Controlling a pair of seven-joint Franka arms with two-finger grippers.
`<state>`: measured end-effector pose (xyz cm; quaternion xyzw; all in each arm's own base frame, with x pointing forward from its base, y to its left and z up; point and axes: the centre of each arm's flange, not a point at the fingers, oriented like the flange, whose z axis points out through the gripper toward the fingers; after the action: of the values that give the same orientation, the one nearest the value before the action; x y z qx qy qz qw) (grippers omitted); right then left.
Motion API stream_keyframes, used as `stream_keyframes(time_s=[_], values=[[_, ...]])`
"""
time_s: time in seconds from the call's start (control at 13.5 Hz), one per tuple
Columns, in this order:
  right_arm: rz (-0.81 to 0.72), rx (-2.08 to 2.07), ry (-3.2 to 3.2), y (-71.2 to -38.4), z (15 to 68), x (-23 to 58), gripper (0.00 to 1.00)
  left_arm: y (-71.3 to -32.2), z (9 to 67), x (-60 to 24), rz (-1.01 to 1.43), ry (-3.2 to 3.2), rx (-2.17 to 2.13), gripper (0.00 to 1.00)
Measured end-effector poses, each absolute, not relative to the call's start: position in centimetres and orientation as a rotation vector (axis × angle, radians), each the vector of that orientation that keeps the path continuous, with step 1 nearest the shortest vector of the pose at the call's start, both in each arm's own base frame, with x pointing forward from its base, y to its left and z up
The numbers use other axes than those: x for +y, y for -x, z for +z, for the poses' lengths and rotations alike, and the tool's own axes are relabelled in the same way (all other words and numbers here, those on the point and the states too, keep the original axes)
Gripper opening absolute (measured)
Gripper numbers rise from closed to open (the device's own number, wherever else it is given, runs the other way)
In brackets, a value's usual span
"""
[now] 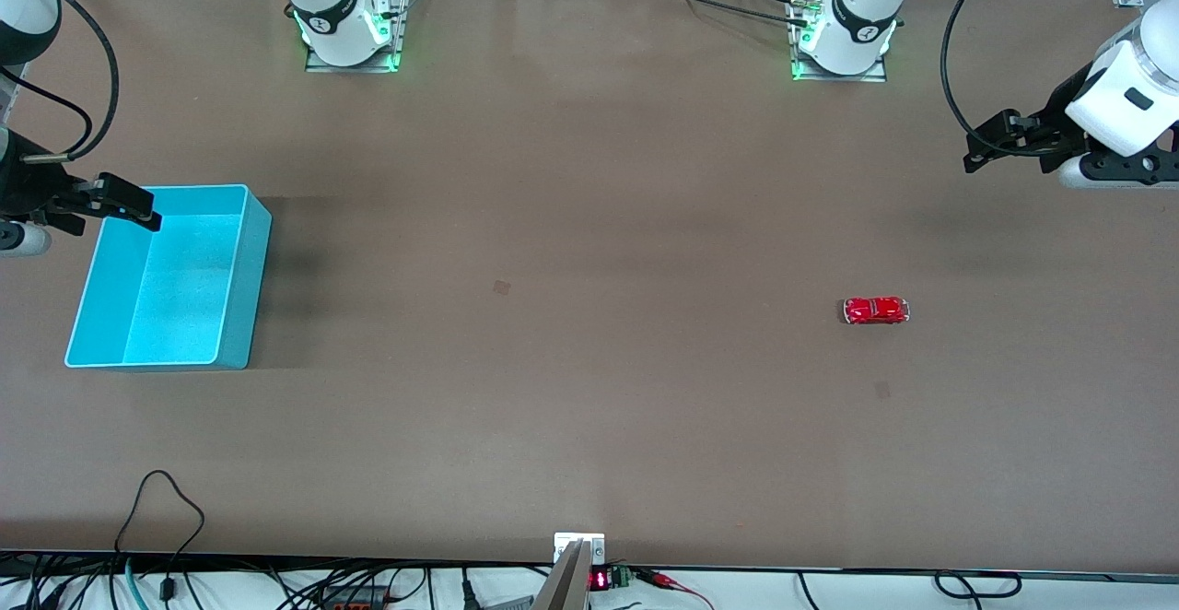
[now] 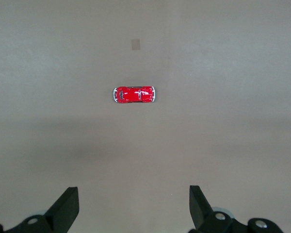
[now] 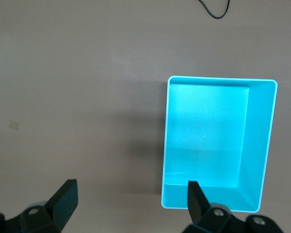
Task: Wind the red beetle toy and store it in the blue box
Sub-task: 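Move the left gripper over the red toy car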
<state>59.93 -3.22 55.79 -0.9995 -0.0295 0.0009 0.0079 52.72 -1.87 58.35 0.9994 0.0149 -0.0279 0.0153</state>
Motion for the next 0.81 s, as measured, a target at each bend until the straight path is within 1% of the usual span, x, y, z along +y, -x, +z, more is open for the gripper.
stream_keyframes(time_s=[0.44, 0.59, 0.81], values=[[0.002, -0.085, 3.125, -59.9, 55.8, -3.5, 1.0, -52.6, 57.8, -1.5, -0.115, -3.109, 0.063, 1.0], [0.002, -0.084, 3.125, -59.9, 55.8, -3.5, 1.0, -52.6, 55.9, -1.6, -0.218, -3.105, 0.073, 1.0], [0.003, -0.077, 3.126, -59.9, 55.8, -3.8, 1.0, -54.0, 51.4, -3.0, -0.359, -3.095, 0.081, 1.0]])
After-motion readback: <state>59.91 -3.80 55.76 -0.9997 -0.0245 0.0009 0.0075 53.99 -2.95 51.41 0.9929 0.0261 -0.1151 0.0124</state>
